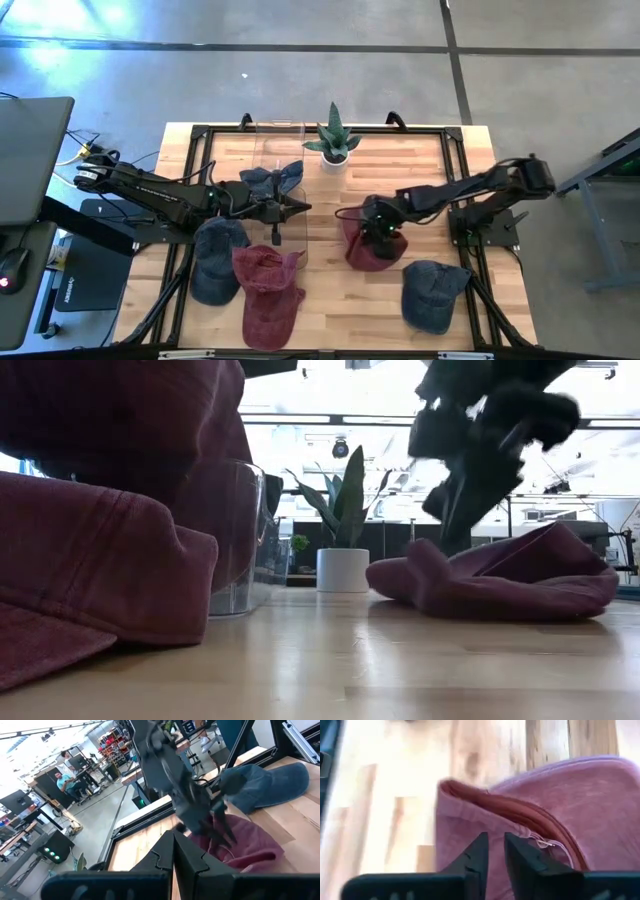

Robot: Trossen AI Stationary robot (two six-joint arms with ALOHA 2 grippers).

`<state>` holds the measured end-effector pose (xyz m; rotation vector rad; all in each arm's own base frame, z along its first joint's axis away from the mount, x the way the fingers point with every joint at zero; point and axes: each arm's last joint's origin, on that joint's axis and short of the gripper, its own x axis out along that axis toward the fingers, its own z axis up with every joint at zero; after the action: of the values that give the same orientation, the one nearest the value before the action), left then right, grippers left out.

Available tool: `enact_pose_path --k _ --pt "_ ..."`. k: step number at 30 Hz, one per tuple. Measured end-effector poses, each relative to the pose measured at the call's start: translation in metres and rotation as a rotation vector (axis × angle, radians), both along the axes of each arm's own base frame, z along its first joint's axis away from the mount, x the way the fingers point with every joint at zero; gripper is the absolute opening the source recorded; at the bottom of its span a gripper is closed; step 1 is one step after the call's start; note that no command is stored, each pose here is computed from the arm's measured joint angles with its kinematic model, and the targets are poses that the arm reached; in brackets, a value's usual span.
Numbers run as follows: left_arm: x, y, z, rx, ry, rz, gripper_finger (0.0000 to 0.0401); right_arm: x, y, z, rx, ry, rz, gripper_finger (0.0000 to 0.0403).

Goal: Pick & Place hat
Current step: Put the top red cap into the bottom transparent bin

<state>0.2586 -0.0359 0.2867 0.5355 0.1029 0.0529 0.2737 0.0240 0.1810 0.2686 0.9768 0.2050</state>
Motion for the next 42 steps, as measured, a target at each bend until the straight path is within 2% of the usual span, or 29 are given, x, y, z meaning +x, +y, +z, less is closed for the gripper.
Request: enact_pose_path --k 6,9,14,17,20,24,27,30,34,37,42 --pt "0.000 0.000 0.000 -0.026 -0.003 0.002 0.0000 -0.012 0.021 0.009 -0.038 0.031 -0.059 0.0123" --pt "0.000 0.000 0.000 -0.037 -0.004 0.012 0.0000 -0.018 0.046 0.006 -0.109 0.044 -0.041 0.0132" --pt "0.012 -0.002 -0.001 -0.067 0.026 0.013 0.0000 -0.035 0.089 0.006 -0.276 -0.019 0.110 0.0131" --pt "0.023 -0.005 0.002 -0.076 0.052 -0.027 0.0000 -0.045 0.108 0.005 -0.294 -0.031 0.186 0.0145" --pt "0.037 -0.008 -0.005 -0.069 0.127 -0.046 0.0000 -0.054 0.116 -0.002 -0.313 -0.016 0.218 0.0178" --pt "0.057 -0.013 -0.010 -0.073 0.184 -0.109 0.0000 -0.070 0.112 -0.019 -0.489 0.019 0.295 0.0227" --pt "0.075 -0.018 -0.012 -0.095 0.210 -0.178 0.0000 -0.080 0.107 -0.031 -0.636 0.023 0.368 0.0235" --pt "0.092 -0.023 -0.017 -0.147 0.237 -0.227 0.0000 -0.085 0.103 -0.041 -0.706 0.009 0.478 0.0215" --pt "0.115 -0.029 -0.019 -0.177 0.263 -0.288 0.0000 -0.088 0.098 -0.049 -0.787 -0.014 0.545 0.0158" --pt "0.124 -0.034 -0.022 -0.138 0.329 -0.275 0.0000 -0.087 0.096 -0.051 -0.808 -0.033 0.530 0.0102" --pt "0.126 -0.051 -0.007 -0.031 0.375 -0.154 0.0000 -0.078 0.100 -0.047 -0.759 -0.128 0.467 0.0014"
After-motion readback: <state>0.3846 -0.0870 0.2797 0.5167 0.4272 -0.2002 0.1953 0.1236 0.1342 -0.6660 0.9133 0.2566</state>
